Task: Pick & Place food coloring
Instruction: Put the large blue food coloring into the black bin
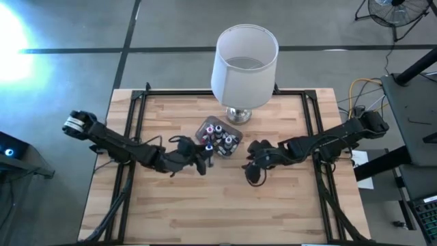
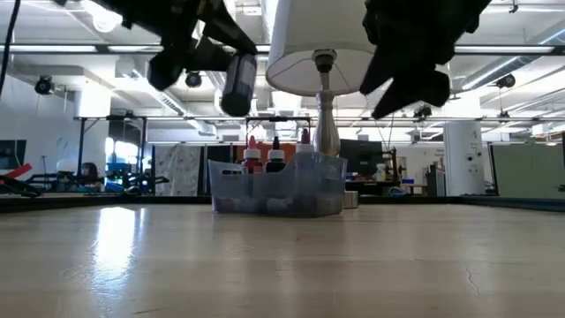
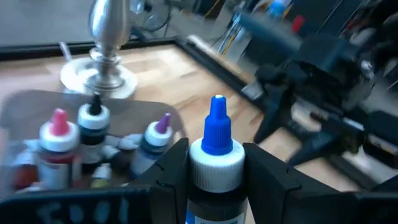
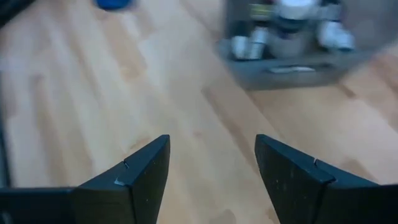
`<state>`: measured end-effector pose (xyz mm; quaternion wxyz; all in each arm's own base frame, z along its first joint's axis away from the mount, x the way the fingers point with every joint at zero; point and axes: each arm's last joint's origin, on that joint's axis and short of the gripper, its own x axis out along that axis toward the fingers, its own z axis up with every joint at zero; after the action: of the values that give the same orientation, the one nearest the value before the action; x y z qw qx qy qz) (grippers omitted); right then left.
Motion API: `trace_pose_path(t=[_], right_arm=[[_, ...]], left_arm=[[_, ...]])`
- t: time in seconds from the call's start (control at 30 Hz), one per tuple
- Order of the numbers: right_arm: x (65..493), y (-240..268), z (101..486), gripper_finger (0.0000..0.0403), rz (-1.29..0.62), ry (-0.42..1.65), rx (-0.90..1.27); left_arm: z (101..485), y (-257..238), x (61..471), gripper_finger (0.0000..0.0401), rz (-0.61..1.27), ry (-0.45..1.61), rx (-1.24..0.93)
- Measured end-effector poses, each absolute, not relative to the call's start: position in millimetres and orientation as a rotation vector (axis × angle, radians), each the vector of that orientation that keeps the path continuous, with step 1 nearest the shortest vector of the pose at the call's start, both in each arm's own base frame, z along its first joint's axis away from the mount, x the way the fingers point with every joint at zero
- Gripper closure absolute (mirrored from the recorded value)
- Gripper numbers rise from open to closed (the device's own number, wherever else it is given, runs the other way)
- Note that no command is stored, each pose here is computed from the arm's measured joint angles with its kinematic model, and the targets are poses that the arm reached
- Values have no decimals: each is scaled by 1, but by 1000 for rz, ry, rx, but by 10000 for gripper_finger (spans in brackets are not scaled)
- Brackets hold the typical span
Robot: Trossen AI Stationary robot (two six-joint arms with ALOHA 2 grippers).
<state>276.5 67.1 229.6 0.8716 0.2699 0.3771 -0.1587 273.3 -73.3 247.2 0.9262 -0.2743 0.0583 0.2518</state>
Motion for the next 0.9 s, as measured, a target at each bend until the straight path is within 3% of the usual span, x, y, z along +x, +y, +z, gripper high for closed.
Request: trace_pose_path(t=[0.2,0.53,0.9], right_arm=[[285,71,238,174,-208,710,533],[280,70,233,173,-227,769,502],[278,68,231,174,-215,806,398]], left_arm=[[222,-76,271,303,477,54,-568],[170,-84,287,303,486,198,-414],[135,-98,302,302,538,101,-299]])
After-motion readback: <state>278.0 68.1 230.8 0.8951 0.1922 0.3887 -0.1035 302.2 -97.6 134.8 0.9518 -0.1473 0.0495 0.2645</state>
